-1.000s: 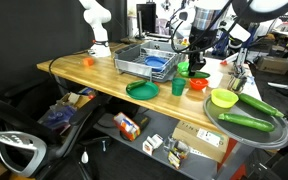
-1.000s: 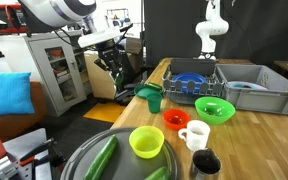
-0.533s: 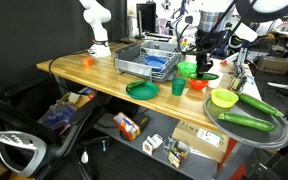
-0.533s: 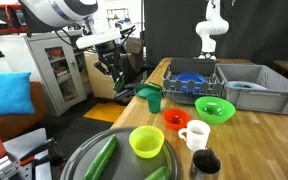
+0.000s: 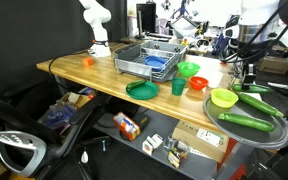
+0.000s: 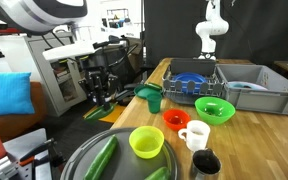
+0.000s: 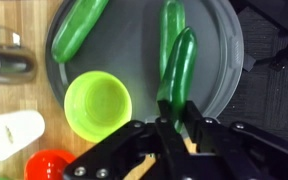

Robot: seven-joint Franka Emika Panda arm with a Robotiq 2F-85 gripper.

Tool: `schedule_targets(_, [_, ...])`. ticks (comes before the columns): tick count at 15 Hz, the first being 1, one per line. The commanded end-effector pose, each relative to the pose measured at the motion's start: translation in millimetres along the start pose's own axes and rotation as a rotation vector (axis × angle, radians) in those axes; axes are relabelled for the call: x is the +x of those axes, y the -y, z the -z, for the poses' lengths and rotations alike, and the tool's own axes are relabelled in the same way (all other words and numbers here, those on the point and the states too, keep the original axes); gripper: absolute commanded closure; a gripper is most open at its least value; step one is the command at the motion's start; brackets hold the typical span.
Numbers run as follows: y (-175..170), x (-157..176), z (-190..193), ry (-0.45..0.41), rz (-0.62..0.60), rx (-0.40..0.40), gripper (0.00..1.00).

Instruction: Remove the small pepper from the dark green plate and put it on the grey plate

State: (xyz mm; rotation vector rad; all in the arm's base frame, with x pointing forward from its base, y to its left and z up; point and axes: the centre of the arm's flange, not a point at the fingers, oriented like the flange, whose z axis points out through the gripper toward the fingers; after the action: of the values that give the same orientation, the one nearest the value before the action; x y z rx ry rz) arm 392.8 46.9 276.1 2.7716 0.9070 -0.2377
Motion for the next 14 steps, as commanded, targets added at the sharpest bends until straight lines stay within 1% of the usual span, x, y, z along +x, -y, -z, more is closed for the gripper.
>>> schedule_targets(1, [4.0, -63.9, -12.6, 0.045, -0.199, 0.037, 0.95])
schedule_targets(3, [-0.3, -92.6, -27.3, 0.048, -0.317, 0.047, 0.95])
schedule_targets(4, [-7.9, -98.4, -28.6, 0.034, -0.374, 0.038, 0.95])
schedule_targets(7, [-39.7, -104.2, -26.7, -0.007, -0.552, 0.006, 0.95])
schedule_targets(9, [-56.3, -106.8, -30.7, 0.021, -0.656, -0.012, 0.95])
schedule_targets(11, [-63.0, -111.8, -38.2, 0.052, -0.718, -0.019, 0.95])
schedule_targets(14, [-65.7, -105.4, -52.7, 0.071, -0.743, -0.016, 0.95])
